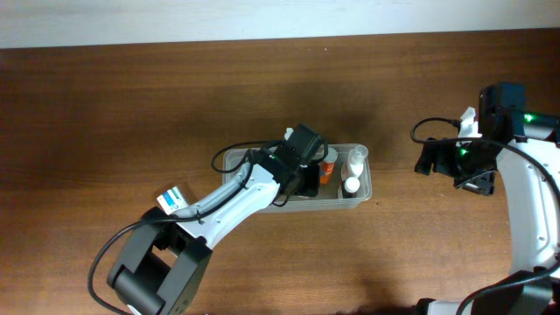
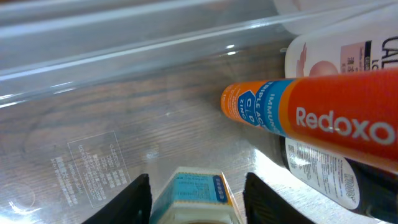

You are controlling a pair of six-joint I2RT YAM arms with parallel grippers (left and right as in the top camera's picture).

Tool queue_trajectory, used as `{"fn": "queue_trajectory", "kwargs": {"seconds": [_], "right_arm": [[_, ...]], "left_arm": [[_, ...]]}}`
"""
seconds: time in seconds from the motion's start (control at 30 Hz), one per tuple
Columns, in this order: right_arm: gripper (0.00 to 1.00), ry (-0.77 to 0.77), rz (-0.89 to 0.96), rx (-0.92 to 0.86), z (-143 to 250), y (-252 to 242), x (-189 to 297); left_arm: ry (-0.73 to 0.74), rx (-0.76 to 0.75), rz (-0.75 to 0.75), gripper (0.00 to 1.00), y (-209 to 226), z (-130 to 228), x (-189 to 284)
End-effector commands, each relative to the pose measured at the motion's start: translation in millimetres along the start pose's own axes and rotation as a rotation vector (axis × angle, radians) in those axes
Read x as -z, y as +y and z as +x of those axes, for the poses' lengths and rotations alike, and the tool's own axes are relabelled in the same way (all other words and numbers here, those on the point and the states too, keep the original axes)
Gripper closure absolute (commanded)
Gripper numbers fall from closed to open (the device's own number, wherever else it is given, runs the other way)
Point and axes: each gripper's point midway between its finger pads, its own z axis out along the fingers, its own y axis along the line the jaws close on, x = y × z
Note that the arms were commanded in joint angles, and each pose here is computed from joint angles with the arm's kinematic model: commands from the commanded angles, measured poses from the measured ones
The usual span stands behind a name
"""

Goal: Pack container
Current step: 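Place the gold-capped jar into the container and release, then grasp the white Panadol box with the left gripper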

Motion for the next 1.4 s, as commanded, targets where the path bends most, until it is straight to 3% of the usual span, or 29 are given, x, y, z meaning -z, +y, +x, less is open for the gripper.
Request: {"fn": "queue_trajectory", "kwargs": {"seconds": [0.0,0.13,0.23,0.4,0.5,0.57,0.63,0.83,1.1,1.37], "right_arm": [[0.06,-0.002,-0.013,0.01,0.4,1.8,0.4],[0.05,-0.002,-0.013,0.01,0.4,1.8,0.4],[0.06,-0.002,-0.013,0.01,0.4,1.7,0.4],[0.05,-0.002,-0.013,0.01,0.4,1.8,0.4],[0.06,-0.003,-0.013,0.011,0.2,1.8,0.4],[0.05,-0.003,-0.013,0.01,0.2,1.8,0.4],[0.05,-0.003,-0.015,0.011,0.2,2.2,0.4],[0.06,-0.002,-0.017,0.011,0.4,2.4,0.4],[0.05,-0.002,-0.017,0.011,0.4,2.5,0.4],[0.05,-0.002,-0.021,0.011,0.5,3.1,0.5]], "left_arm": [[-0.02,-0.003,0.017,0.48,-3.8,-6.1,6.6],[-0.066,0.02,0.027,0.37,3.7,-21.0,23.6],[-0.119,0.01,0.025,0.37,14.8,-34.4,50.2],[-0.249,0.095,-0.138,0.34,70.6,-50.7,116.1],[-0.279,0.195,-0.262,0.19,122.5,-40.0,164.1],[-0.254,0.263,-0.304,0.13,146.9,-27.9,177.5],[-0.211,0.377,-0.348,0.01,173.2,-12.4,183.8],[-0.079,0.686,-0.355,0.01,232.7,38.4,150.5],[0.025,0.828,-0.334,0.01,269.1,83.6,95.2],[0.204,0.858,-0.308,0.01,270.2,108.5,47.0]]}}
